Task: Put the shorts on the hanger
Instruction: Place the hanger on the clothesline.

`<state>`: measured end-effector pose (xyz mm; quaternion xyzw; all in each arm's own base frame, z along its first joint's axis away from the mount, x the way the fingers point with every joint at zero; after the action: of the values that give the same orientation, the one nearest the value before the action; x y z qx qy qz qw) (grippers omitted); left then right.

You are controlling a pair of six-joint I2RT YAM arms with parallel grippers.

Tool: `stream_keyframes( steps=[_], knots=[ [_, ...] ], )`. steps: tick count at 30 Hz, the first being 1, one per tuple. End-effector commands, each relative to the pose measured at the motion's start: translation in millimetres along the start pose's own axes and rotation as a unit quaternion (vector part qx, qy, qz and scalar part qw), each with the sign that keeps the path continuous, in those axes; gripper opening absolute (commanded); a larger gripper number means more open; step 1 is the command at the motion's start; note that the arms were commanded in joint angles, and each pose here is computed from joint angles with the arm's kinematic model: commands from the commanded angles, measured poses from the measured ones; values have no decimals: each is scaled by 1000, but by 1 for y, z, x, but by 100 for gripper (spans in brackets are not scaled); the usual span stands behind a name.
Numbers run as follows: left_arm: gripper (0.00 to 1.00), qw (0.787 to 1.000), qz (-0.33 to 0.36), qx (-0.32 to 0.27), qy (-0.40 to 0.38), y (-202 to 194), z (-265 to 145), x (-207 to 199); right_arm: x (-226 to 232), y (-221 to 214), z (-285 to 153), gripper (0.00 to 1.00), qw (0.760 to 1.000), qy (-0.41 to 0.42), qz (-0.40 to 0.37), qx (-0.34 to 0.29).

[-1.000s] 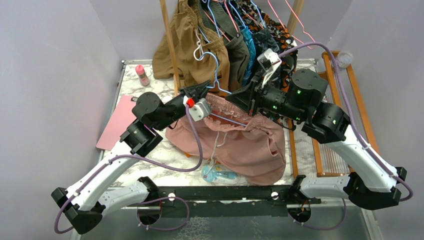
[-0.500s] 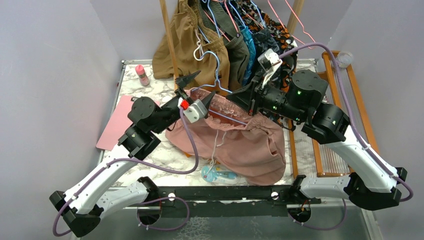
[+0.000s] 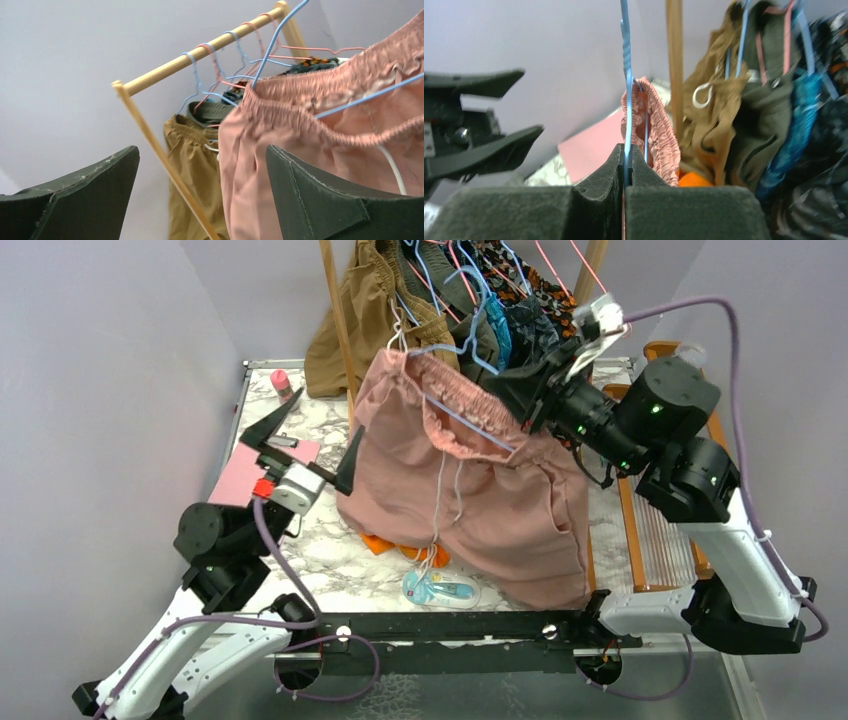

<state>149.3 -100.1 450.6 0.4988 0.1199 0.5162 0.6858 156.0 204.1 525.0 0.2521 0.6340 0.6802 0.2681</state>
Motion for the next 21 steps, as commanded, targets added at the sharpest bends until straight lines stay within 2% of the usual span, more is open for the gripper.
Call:
stream_keyframes(
  steps=[1,4,8,21],
  knots=[
    [99,995,-31,31,92,-6,-23,15,-16,48,-1,1,995,-71,-20,-70],
    [99,989,-41,41,135,-8,-35,23,-18,73,-5,1,992,-76,-30,-96],
    [99,979,-57,50,187,-12,-45,30,-13,101,-14,1,988,-43,-28,-143],
    [99,961,-104,89,242,-41,-66,24,27,119,9,1,972,129,-4,-195]
  ],
)
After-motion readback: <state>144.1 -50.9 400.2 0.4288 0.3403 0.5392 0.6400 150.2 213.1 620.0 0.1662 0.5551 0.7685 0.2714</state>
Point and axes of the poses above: each gripper's point midway between its finger pads, its own z axis out along the fingers, its own x axis along the line the jaws close on, y = z × x, the point moved 8 cm from there along -z, back along the fingers, and after that the axes turned 9 degrees about -z, right-handed, at the moved point
